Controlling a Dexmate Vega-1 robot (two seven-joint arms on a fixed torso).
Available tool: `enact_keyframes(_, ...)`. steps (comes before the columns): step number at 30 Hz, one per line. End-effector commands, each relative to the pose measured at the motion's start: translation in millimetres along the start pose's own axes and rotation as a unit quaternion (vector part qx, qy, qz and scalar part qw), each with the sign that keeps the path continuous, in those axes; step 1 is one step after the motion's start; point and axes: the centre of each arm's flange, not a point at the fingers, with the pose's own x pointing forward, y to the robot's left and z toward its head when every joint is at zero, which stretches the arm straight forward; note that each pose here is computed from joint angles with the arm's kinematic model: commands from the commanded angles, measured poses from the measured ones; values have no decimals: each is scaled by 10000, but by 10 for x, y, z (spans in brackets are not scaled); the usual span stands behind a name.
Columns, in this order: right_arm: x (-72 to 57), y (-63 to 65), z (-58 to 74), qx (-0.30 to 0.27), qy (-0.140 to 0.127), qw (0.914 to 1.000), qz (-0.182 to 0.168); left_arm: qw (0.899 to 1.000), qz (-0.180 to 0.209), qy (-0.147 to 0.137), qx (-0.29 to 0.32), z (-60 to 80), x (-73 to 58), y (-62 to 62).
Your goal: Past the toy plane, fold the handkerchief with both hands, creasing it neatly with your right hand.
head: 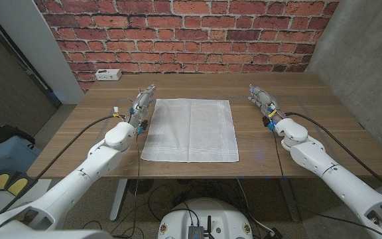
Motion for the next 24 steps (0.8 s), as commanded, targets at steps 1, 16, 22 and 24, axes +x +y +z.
enact_keyframes(1, -90, 90, 111, -600, 106, 9981, 55, 9966, 85, 59, 815, 144, -202, 7)
enact_keyframes(16, -199, 202, 263, -1123, 78, 9934, 216, 9896, 113, 75, 1434, 277, -451, -31)
enact_keyframes(22, -251, 250, 323, -1367, 79, 9903, 238, 9821, 119, 143, 1876, 341, -547, -56)
enact_keyframes(24, -274, 266, 339, -1434, 83, 9893, 266, 9809, 108, 138, 1939, 362, -581, -61)
